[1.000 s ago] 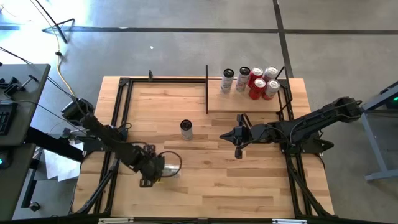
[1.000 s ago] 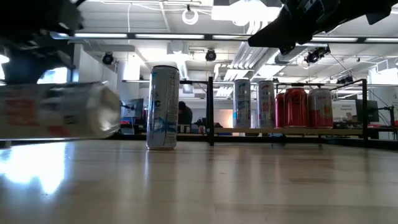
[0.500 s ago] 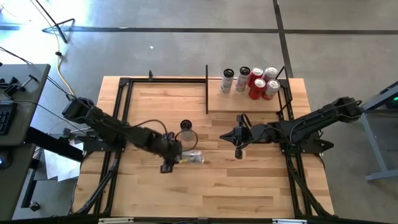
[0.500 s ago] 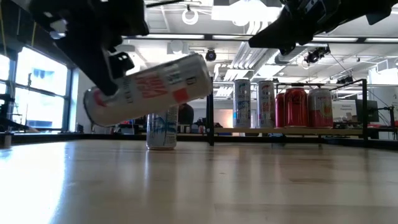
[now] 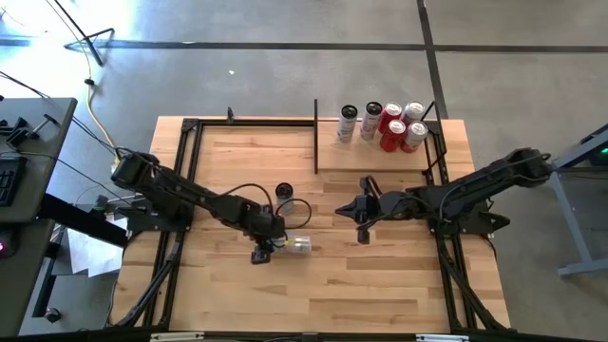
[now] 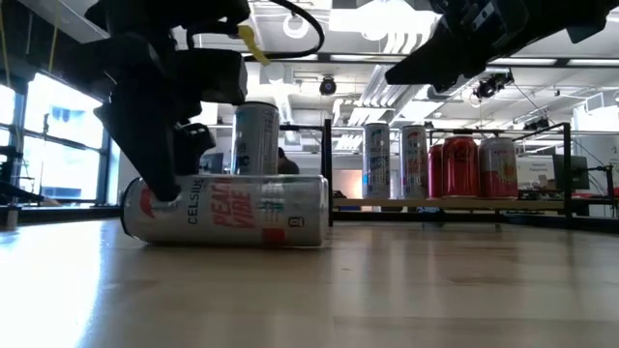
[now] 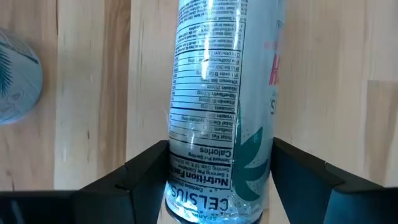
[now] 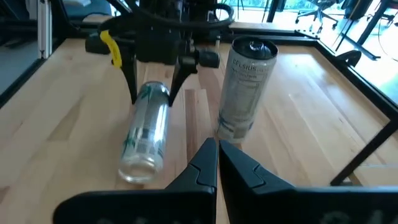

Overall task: Place canned beverage on shelf
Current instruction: Put the peach vibe soda can on the shelf aligned with the other peach vibe soda can

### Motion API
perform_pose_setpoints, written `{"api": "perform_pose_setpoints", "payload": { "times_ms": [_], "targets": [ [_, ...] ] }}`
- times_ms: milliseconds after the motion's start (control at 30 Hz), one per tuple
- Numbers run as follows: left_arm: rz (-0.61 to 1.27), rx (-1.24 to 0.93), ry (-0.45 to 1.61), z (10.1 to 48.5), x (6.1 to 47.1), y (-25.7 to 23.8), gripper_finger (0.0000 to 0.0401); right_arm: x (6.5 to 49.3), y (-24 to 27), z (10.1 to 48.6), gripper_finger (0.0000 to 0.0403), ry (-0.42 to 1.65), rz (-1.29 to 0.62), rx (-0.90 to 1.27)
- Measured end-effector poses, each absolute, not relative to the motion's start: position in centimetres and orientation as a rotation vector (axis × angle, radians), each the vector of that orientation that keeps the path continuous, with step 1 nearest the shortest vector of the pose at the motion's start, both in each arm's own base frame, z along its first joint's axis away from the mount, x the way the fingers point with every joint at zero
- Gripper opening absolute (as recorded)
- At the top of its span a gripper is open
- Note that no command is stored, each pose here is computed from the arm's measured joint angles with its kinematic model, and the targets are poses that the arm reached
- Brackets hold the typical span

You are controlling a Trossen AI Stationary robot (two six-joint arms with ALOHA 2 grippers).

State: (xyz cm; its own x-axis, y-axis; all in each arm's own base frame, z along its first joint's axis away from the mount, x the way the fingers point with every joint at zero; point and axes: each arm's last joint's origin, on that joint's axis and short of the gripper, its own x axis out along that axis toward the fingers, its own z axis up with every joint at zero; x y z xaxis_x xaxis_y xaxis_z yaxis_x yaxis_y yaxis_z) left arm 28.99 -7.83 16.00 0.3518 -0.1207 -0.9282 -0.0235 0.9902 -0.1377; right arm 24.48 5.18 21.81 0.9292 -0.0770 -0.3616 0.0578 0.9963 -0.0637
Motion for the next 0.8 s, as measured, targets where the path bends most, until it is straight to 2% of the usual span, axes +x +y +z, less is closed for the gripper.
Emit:
{"api": "perform_pose_setpoints", "payload": {
  "times_ms": [133, 300, 467, 533, 633, 800],
  "targets": [
    [-0.035, -0.156, 1.208, 16.2, 29.2, -7.9, 0.0263, 24.7, 5.2, 21.4, 0.0012, 0.387, -0.07, -0.055],
    [0.021, -0.079, 1.205, 18.0, 29.7, -8.5, 0.0298, 25.0, 5.3, 20.9, 0.0065, 0.403, -0.081, -0.044],
    [0.056, 0.032, 1.218, 20.0, 29.5, -10.3, 0.0305, 25.0, 5.3, 20.9, 0.0101, 0.402, -0.085, -0.042],
    [0.067, 0.033, 1.182, 20.7, 29.1, -11.3, 0.0296, 25.0, 5.3, 20.8, 0.0098, 0.407, -0.086, -0.04],
    [0.1, 0.014, 1.127, 21.2, 28.1, -13.1, 0.0268, 24.8, 5.6, 20.6, 0.0074, 0.433, -0.076, -0.013],
    [0.233, -0.012, 1.003, 21.9, 24.0, -15.7, 0.0176, 25.0, 7.0, 19.6, 0.0009, 0.462, -0.034, -0.04]
  ]
}}
